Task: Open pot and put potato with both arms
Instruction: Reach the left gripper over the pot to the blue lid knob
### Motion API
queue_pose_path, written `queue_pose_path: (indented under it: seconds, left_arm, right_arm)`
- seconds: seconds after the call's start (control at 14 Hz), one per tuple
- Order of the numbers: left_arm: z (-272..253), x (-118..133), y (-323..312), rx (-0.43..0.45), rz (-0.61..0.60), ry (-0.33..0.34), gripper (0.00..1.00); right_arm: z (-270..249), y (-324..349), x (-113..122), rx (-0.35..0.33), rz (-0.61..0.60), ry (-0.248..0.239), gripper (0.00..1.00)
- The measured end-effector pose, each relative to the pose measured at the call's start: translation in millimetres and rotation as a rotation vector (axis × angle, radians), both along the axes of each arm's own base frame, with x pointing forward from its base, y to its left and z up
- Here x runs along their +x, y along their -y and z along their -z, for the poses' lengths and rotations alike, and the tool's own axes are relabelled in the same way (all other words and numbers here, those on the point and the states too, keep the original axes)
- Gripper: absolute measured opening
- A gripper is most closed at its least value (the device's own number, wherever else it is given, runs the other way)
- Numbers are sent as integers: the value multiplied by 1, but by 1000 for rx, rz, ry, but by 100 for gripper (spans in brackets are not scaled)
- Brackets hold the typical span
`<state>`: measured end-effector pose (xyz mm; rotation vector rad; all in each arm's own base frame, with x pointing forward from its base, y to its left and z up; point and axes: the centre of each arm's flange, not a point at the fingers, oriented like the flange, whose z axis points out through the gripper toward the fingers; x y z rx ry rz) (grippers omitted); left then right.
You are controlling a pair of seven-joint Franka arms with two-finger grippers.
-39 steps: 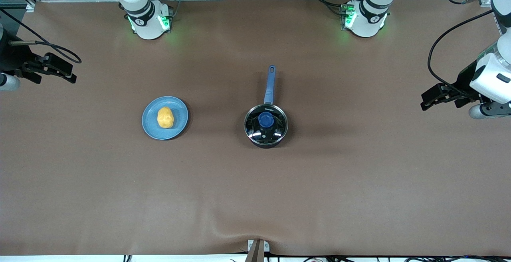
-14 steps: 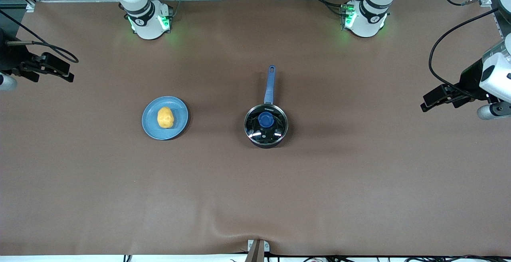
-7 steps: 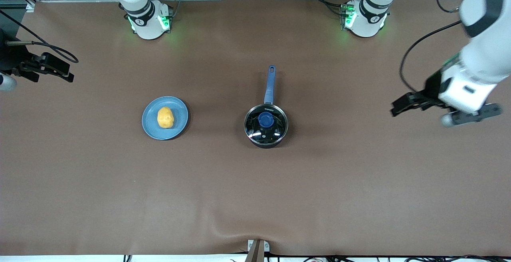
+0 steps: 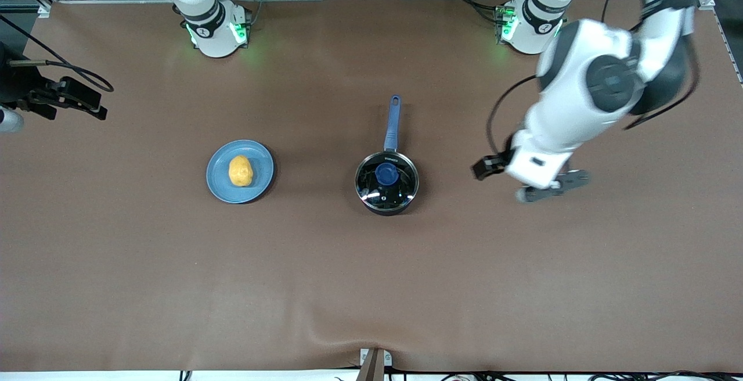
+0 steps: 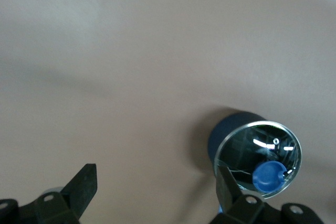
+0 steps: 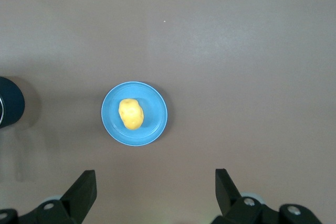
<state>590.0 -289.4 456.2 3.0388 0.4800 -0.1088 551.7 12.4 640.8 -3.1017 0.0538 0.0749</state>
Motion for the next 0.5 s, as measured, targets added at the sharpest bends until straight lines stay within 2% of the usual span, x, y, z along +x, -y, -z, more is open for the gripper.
queue_pose_path:
  seconds: [0.36,0.5]
  left_arm:
    - [86,-35,116,36,-32,-7,100]
    - [101,-45,147,44,-56,-2,100]
  right_arm:
    - [3,0,2,1,0,-2,100]
    - [4,0,3,1,0,-1,100]
